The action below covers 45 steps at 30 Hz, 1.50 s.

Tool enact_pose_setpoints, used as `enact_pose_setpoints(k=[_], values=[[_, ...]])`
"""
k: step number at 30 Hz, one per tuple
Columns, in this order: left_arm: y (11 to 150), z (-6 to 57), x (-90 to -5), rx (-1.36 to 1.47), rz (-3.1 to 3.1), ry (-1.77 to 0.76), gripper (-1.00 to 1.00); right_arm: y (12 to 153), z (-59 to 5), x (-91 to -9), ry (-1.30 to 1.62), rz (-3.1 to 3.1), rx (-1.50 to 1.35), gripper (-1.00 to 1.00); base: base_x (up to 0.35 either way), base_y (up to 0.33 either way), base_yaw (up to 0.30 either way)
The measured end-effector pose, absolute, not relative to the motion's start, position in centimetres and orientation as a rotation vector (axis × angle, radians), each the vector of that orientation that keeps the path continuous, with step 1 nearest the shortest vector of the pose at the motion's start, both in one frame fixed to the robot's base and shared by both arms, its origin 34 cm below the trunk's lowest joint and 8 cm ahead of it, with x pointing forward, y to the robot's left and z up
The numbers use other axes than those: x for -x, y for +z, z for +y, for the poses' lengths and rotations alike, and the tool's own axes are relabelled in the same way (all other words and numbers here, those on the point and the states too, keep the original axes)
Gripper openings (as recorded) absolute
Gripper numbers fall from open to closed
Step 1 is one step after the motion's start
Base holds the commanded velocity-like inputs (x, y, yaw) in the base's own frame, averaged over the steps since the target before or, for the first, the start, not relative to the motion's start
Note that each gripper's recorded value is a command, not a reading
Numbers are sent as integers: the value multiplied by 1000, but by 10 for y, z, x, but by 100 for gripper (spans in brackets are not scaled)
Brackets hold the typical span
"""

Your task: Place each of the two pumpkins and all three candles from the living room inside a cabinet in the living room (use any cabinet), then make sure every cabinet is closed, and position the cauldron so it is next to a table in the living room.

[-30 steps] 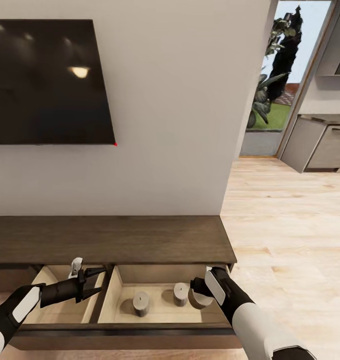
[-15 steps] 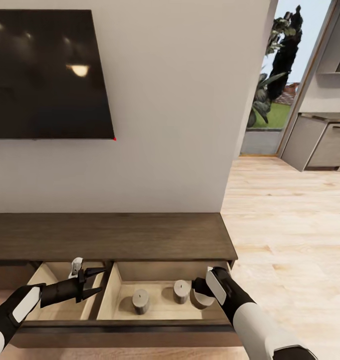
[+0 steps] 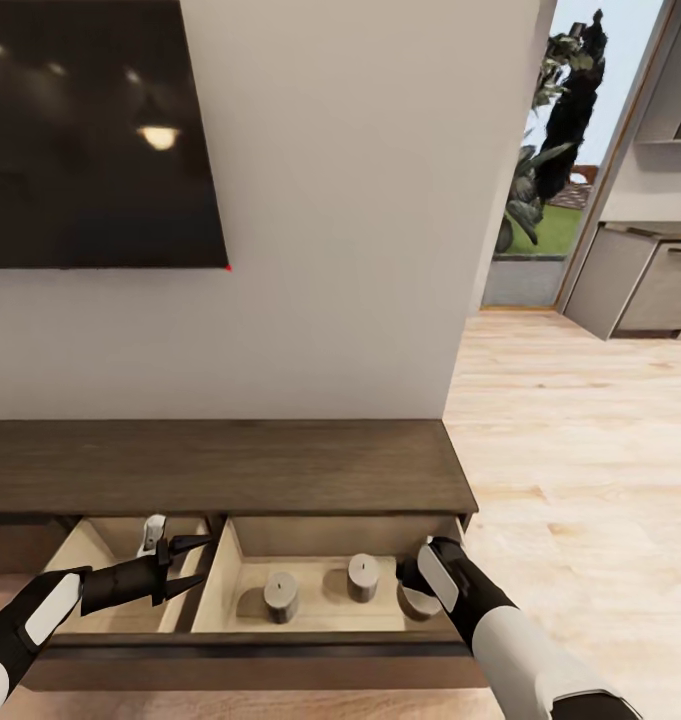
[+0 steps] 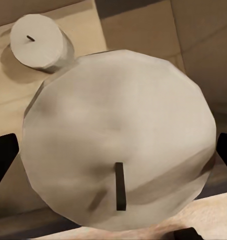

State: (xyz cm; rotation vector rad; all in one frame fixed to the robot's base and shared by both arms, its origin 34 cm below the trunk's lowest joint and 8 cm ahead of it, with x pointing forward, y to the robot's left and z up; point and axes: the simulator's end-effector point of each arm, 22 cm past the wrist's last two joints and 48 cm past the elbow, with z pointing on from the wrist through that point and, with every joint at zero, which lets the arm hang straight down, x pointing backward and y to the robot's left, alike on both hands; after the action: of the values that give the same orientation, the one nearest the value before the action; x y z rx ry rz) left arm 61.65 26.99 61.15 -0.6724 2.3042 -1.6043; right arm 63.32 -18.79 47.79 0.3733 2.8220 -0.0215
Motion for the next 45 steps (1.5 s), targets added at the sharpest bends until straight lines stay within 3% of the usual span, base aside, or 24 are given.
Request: enact_pose_setpoints(k=[45], values=[[577,269,-610,669,2307,-1605,100,443,-186,-627,-26,2818,-365,-100,49,0,0]])
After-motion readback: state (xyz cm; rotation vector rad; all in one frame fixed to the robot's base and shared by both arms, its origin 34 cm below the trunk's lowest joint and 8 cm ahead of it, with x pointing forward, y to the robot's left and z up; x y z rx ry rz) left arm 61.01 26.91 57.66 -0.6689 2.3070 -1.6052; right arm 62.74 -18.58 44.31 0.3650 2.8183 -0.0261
